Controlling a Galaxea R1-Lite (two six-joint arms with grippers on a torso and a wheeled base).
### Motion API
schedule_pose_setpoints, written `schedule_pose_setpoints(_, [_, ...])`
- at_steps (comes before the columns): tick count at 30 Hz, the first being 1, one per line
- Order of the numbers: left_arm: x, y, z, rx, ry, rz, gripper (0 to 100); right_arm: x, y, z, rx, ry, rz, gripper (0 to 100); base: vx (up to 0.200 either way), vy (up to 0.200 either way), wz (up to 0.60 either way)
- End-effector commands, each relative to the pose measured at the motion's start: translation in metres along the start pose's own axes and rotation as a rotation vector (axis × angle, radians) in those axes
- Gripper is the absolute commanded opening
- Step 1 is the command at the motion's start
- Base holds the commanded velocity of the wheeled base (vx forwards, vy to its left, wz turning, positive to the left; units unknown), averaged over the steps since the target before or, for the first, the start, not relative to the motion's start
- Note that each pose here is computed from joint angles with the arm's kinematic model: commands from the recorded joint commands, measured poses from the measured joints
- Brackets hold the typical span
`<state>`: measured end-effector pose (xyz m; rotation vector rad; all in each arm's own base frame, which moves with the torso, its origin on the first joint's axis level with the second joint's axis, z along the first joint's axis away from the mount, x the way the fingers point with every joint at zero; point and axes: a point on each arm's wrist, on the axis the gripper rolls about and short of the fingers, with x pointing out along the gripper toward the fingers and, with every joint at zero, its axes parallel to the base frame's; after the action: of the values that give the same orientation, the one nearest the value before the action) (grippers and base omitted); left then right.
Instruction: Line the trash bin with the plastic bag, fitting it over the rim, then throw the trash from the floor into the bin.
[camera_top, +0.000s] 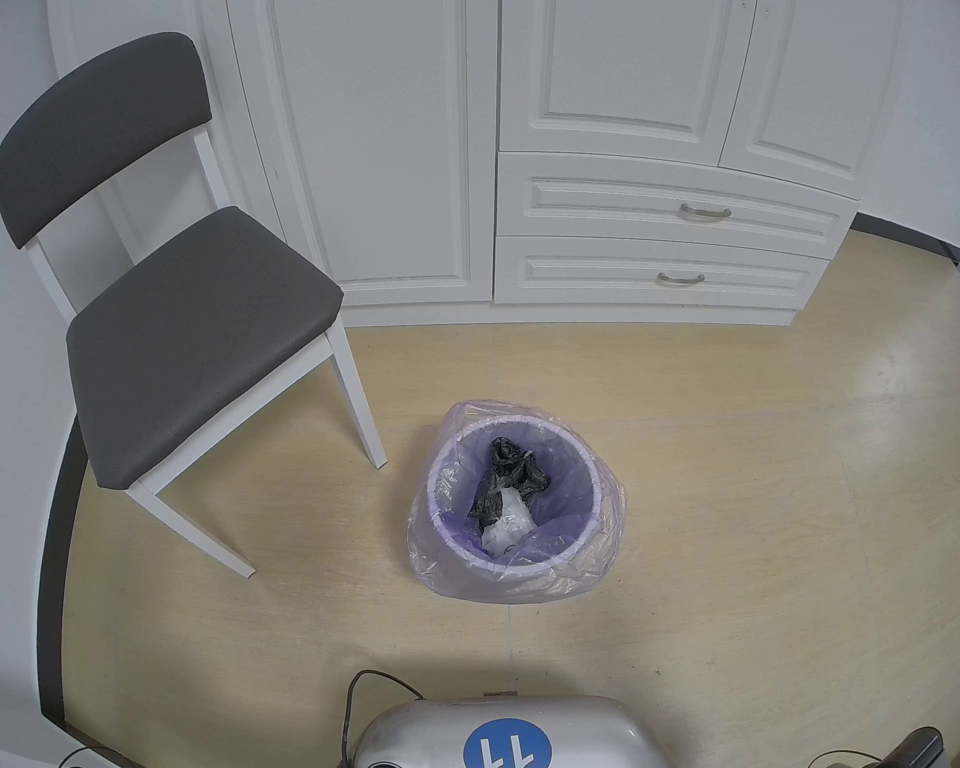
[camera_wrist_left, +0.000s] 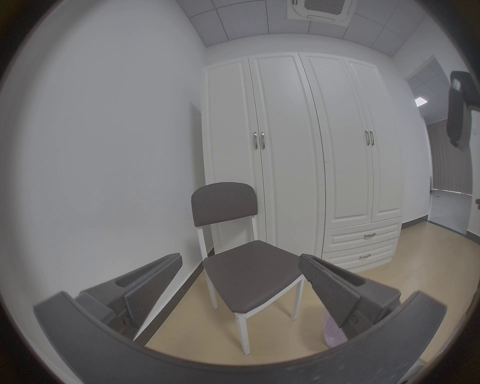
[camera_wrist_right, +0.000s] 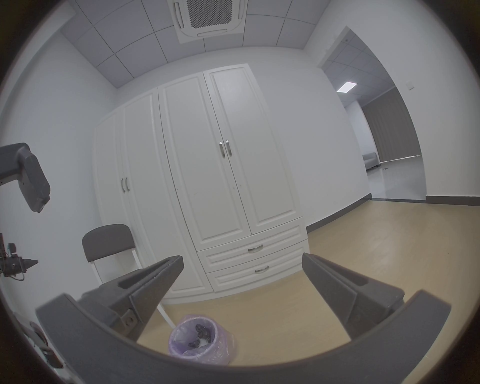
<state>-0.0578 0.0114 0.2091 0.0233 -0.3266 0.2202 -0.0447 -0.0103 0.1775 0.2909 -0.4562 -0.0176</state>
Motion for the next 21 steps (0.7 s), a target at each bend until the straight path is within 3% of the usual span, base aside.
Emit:
schedule_pose_setpoints(1, [-0.020, 0.000, -0.009, 0.009, -0.035, 0.027, 100, -0.003, 0.003, 0.002, -0.017, -0.033, -0.032, 100, 0.000, 0.000, 0.00])
schedule_pose_setpoints(3, [-0.024, -0.001, -0.012, 0.016, -0.033, 0.013, 100, -0.005, 0.004, 0.001, -0.033, -0.043, -0.049, 100, 0.000, 0.000, 0.00])
schedule_pose_setpoints(5, [-0.030, -0.002, -0.021, 0.023, -0.024, -0.023, 100, -0.016, 0.004, -0.006, -0.047, -0.056, -0.013, 100, 0.000, 0.000, 0.00])
schedule_pose_setpoints(7, [-0.028, -0.003, -0.028, 0.021, -0.003, -0.022, 100, -0.018, 0.003, -0.016, -0.051, -0.024, 0.017, 100, 0.000, 0.000, 0.00])
schedule_pose_setpoints(12, [-0.022, -0.005, -0.043, 0.021, 0.039, -0.026, 100, -0.016, -0.001, -0.028, -0.058, 0.020, -0.009, 100, 0.000, 0.000, 0.00])
schedule_pose_setpoints(21, [-0.009, -0.011, -0.096, 0.049, 0.102, -0.045, 100, -0.016, -0.012, -0.069, -0.171, 0.161, -0.032, 100, 0.000, 0.000, 0.00])
